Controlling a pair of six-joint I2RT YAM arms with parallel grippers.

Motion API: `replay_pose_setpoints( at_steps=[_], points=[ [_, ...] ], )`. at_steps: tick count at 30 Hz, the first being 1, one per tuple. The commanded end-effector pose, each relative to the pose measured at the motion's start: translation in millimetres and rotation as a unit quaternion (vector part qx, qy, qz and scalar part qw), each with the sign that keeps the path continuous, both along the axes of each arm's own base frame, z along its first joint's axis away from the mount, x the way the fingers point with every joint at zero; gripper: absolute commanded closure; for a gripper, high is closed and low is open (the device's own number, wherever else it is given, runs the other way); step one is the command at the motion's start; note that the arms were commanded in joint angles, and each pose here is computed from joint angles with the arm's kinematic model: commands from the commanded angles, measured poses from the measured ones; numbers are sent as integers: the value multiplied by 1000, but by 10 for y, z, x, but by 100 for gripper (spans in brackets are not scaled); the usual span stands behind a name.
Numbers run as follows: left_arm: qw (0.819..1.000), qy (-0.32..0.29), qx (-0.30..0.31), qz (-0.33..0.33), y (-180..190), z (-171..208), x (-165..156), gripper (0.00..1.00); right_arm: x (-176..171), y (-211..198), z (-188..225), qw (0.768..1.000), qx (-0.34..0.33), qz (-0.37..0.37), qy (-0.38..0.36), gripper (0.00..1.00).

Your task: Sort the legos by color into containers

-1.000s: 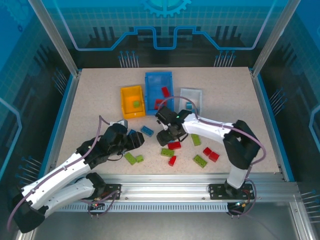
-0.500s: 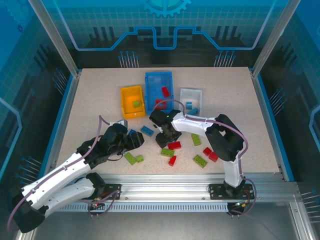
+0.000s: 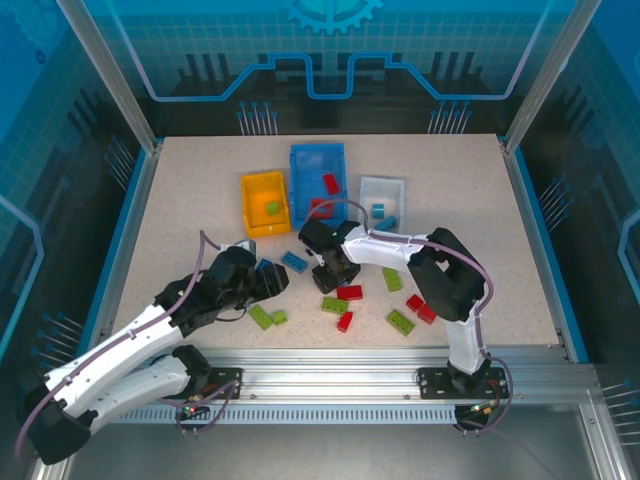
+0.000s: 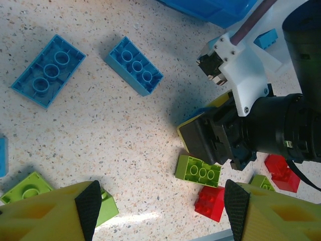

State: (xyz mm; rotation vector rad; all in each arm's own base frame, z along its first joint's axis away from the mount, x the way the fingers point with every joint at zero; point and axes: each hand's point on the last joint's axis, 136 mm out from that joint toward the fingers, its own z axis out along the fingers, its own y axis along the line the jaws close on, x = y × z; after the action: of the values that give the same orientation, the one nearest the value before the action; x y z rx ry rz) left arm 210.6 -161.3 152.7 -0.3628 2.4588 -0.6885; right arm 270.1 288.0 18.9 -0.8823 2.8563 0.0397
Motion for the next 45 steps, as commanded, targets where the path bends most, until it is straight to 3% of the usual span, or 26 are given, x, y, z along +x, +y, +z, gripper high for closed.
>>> replay_pose_setpoints(
  at_steps=[1,5,9,16,20,26,36,45],
  points=[
    [1000,-5,-6,-11,-60,47,14,30,114,-23,332,998,23,-13,-51,62],
    [999,-12,-20,-27,-175,124,65,30,243,-269,770,992,39,-54,-108,65],
    [998,-32,-30,-55,-382,276,150,30,451,-756,1109,977,71,-139,-145,65],
    [991,-73,4,-109,-888,460,317,30,1163,-1310,1254,939,131,-285,-141,66],
    [988,-82,14,-129,-1134,486,377,30,1594,-1465,1200,927,102,-331,-143,68],
    [987,-83,17,-137,-1248,463,399,30,1995,-1557,1018,922,57,-359,-133,68],
    [987,-80,33,-138,-1198,431,369,30,2228,-1610,730,917,14,-379,-124,63],
    [988,-74,46,-131,-1101,370,330,30,2237,-1471,863,920,33,-368,-129,42]
  ],
)
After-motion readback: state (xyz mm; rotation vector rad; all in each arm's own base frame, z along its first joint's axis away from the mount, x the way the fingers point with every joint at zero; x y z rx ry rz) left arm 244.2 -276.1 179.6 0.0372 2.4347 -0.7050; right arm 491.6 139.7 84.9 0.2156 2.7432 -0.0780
